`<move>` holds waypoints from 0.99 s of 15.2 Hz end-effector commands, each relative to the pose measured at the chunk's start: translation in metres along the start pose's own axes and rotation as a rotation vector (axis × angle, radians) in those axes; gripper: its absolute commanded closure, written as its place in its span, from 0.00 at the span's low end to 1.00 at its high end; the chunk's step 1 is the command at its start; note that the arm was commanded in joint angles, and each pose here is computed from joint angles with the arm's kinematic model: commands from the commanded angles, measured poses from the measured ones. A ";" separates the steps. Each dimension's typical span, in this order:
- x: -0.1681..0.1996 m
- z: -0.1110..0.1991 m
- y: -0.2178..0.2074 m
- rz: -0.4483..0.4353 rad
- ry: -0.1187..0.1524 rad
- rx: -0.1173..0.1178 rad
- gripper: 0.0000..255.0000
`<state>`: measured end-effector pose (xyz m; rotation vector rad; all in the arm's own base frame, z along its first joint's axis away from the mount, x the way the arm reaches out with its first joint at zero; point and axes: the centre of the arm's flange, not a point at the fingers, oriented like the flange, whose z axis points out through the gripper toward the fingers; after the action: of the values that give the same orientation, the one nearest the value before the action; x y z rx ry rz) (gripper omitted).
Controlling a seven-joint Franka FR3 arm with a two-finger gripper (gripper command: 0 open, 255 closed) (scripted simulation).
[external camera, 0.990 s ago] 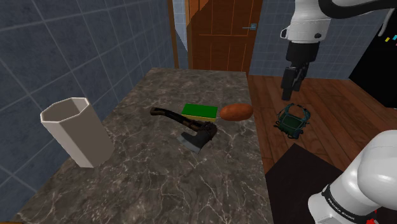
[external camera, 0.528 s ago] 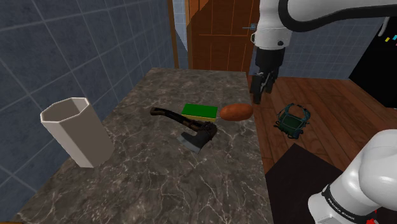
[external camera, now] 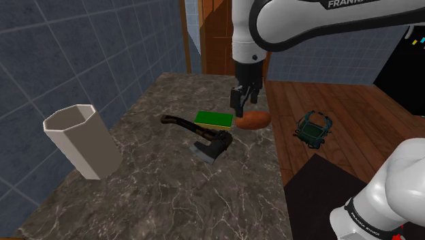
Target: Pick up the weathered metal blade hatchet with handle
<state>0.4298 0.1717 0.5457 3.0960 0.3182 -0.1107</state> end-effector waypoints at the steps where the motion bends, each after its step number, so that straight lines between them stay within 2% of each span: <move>1: 0.020 0.002 -0.017 -0.013 0.008 -0.015 0.00; 12: 0.125 0.020 -0.121 -0.085 0.052 -0.103 0.00; 15: 0.128 0.031 -0.124 -0.087 0.054 -0.106 0.00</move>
<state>0.5267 0.3165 0.5075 2.9858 0.4450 -0.0140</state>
